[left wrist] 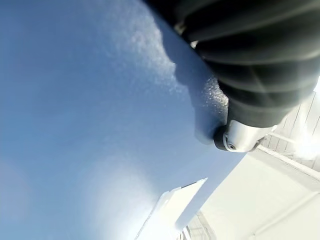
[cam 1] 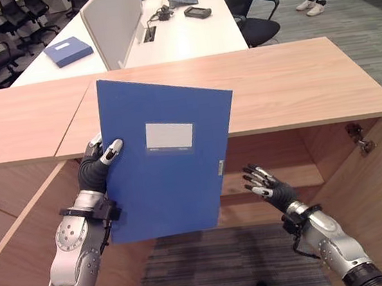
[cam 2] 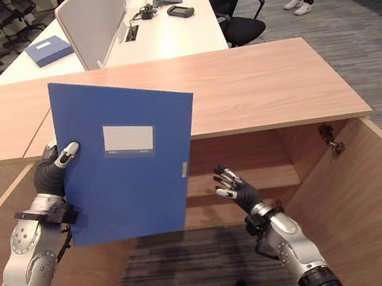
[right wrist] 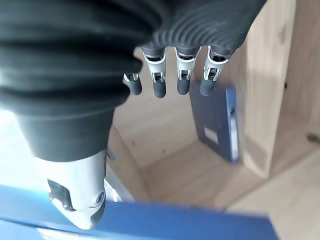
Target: Put the empty folder in the office cabinet
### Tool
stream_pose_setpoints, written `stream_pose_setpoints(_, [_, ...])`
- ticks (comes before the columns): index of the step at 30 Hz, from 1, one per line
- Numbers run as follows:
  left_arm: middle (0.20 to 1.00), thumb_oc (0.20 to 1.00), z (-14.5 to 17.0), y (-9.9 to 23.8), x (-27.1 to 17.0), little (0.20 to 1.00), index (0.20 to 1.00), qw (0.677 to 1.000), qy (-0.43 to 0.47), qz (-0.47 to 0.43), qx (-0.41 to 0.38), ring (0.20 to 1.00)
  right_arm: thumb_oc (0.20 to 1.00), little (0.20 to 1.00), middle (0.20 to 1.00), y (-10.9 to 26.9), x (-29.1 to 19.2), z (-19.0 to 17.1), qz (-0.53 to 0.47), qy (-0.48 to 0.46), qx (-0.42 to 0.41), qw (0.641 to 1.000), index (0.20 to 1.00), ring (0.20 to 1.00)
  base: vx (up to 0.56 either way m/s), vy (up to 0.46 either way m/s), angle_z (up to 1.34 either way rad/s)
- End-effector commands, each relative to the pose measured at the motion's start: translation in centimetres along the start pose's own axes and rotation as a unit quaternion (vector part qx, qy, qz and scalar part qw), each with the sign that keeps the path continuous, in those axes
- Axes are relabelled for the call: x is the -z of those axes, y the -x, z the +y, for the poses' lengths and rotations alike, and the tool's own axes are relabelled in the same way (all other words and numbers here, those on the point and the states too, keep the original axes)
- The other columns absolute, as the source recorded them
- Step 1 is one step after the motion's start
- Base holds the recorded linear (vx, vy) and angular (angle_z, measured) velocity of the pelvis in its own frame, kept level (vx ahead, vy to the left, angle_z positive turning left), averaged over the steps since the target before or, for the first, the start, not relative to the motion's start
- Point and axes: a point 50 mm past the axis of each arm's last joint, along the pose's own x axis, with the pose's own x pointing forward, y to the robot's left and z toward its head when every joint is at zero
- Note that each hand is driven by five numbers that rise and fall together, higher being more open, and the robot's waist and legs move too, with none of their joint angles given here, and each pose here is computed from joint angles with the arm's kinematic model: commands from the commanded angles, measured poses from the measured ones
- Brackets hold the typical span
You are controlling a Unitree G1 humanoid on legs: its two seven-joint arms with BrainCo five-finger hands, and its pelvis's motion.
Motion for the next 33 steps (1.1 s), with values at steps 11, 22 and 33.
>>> stream_pose_setpoints(11, [0.2,0.2,-2.8,-4.3,-4.7,0.2,0.2,0.988,-0.042,-0.123,0.088,0.2,1.0,1.0,1.0,-3.8,-3.2,5.9,-0.075,-0.039,-0.143,0.986,1.0,1.0,0.0,0.0,0.0])
stream_pose_setpoints(22, [0.2,0.2,-4.5,-4.5,-3.7,0.2,0.2,0.986,-0.024,-0.102,0.131,0.2,1.0,1.0,1.0,-5.0,-6.2,8.8,-0.122,-0.032,-0.205,0.971,1.0,1.0,0.0,0.0,0.0])
stream_pose_setpoints(33, [0.2,0.2,-4.4,-4.0,-3.0,0.2,0.2,0.987,-0.015,-0.085,0.136,0.2,1.0,1.0,1.0,-5.2,-7.9,9.6,-0.153,-0.017,-0.222,0.963,1.0,1.0,0.0,0.0,0.0])
